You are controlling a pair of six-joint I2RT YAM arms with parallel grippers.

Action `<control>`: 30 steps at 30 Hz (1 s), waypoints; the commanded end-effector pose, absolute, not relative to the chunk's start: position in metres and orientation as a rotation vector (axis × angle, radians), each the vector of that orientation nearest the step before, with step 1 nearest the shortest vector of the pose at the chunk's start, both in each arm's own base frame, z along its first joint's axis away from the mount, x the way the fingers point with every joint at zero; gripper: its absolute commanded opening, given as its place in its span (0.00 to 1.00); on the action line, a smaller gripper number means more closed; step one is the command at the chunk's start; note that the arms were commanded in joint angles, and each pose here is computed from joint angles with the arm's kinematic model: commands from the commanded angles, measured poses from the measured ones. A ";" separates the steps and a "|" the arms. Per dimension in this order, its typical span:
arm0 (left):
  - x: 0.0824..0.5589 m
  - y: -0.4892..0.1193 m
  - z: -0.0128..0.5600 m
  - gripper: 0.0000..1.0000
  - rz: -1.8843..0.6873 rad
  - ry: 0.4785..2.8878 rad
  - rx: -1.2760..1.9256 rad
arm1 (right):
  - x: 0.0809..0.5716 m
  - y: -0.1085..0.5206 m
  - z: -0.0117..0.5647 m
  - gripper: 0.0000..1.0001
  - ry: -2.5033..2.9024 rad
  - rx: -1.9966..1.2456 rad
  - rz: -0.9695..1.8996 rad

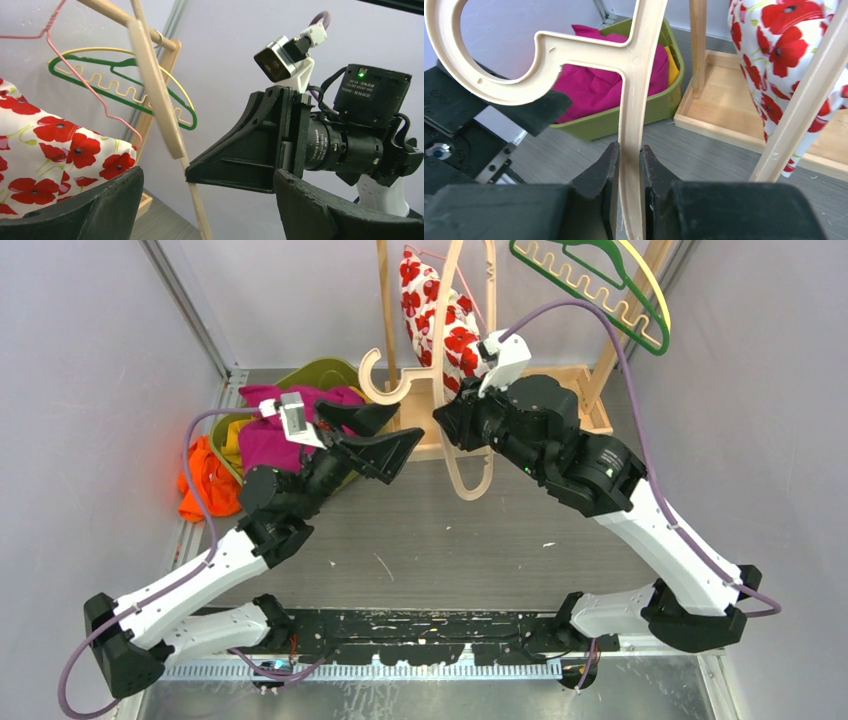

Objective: Remove the skirt from the hanger
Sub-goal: Pick up the hanger at the center of the board.

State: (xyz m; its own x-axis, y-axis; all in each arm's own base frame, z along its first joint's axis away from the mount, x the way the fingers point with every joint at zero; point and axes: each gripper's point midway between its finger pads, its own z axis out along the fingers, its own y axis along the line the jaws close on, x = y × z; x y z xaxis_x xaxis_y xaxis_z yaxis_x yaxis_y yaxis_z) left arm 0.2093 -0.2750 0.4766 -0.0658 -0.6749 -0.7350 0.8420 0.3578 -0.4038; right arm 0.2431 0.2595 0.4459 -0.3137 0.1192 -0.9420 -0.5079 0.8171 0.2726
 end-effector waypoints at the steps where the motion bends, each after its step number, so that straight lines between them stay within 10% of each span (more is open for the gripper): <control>1: 0.210 -0.280 0.500 0.99 -1.246 0.975 0.196 | 0.243 0.277 0.477 0.01 1.684 -0.296 0.767; 30: 0.223 -0.260 0.521 1.00 -1.137 0.908 0.091 | 0.210 0.284 0.442 0.01 1.778 -0.434 0.876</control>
